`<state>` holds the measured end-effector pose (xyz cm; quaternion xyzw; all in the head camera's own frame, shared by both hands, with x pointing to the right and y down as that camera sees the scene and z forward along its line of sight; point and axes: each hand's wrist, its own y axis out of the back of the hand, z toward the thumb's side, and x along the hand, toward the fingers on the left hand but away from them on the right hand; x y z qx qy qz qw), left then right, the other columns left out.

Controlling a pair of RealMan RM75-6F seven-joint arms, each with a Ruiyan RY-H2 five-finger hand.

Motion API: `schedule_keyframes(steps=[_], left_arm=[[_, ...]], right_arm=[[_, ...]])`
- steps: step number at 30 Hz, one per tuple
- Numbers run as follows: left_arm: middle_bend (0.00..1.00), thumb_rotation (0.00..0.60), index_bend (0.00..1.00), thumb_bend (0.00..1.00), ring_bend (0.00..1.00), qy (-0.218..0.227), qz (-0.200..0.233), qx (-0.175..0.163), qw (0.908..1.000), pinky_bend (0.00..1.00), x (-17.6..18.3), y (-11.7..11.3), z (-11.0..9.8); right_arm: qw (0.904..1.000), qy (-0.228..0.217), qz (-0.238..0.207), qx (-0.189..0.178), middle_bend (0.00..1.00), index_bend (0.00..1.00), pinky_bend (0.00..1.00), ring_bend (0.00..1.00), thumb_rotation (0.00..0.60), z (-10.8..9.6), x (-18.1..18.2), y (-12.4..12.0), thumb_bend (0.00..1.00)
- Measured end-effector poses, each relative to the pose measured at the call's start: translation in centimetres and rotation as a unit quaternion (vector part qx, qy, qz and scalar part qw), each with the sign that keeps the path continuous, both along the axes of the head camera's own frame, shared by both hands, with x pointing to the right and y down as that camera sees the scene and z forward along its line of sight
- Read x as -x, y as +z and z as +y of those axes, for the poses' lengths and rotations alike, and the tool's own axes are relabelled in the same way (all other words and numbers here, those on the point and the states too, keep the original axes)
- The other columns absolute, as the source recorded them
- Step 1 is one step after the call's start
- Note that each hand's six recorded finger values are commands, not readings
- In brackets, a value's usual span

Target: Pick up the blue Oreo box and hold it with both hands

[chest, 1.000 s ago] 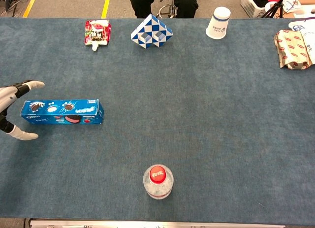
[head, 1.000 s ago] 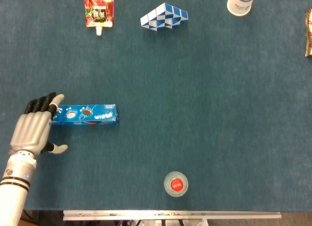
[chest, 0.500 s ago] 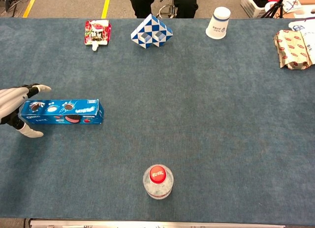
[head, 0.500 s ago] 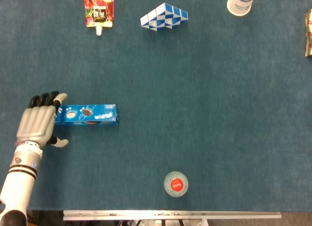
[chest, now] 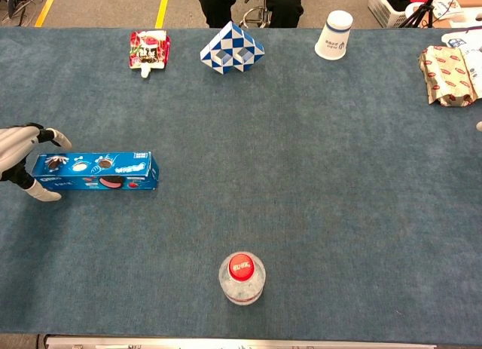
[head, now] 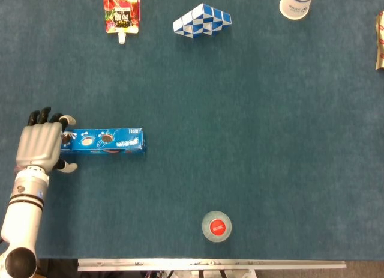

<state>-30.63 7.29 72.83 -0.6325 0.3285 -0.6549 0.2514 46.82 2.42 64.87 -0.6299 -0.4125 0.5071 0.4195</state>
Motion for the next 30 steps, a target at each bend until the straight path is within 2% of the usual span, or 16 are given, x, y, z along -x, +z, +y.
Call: schedule_keyframes(steps=[8,16,23,30], left_arm=[[0.27,0.6,0.29,0.02,0.0,0.008,-0.009,0.0,0.9999,0.02,-0.4,0.8,-1.0],[0.35,0.6,0.33,0.02,0.06,0.006,-0.012,-0.002,0.9999,0.03,-0.4,0.8,-1.1],[0.38,0.6,0.36,0.02,0.09,0.003,-0.009,-0.004,0.9999,0.03,-0.4,0.9,-1.2],[0.46,0.6,0.45,0.02,0.15,-0.001,-0.01,-0.019,0.9998,0.03,-0.4,1.1,-1.3]], right_arm=[[1.0,0.003,-0.001,0.004,0.22,0.18,0.52,0.27,0.6,0.1,-0.2,0.2,0.12],[0.9999,0.006,-0.002,0.009,0.22,0.18,0.52,0.27,0.6,0.3,-0.4,0.6,0.12],[0.9999,0.005,-0.002,0.012,0.22,0.18,0.52,0.27,0.6,0.4,-0.3,0.8,0.12],[0.9999,0.006,-0.002,0.014,0.22,0.18,0.52,0.27,0.6,0.4,-0.3,0.8,0.12]])
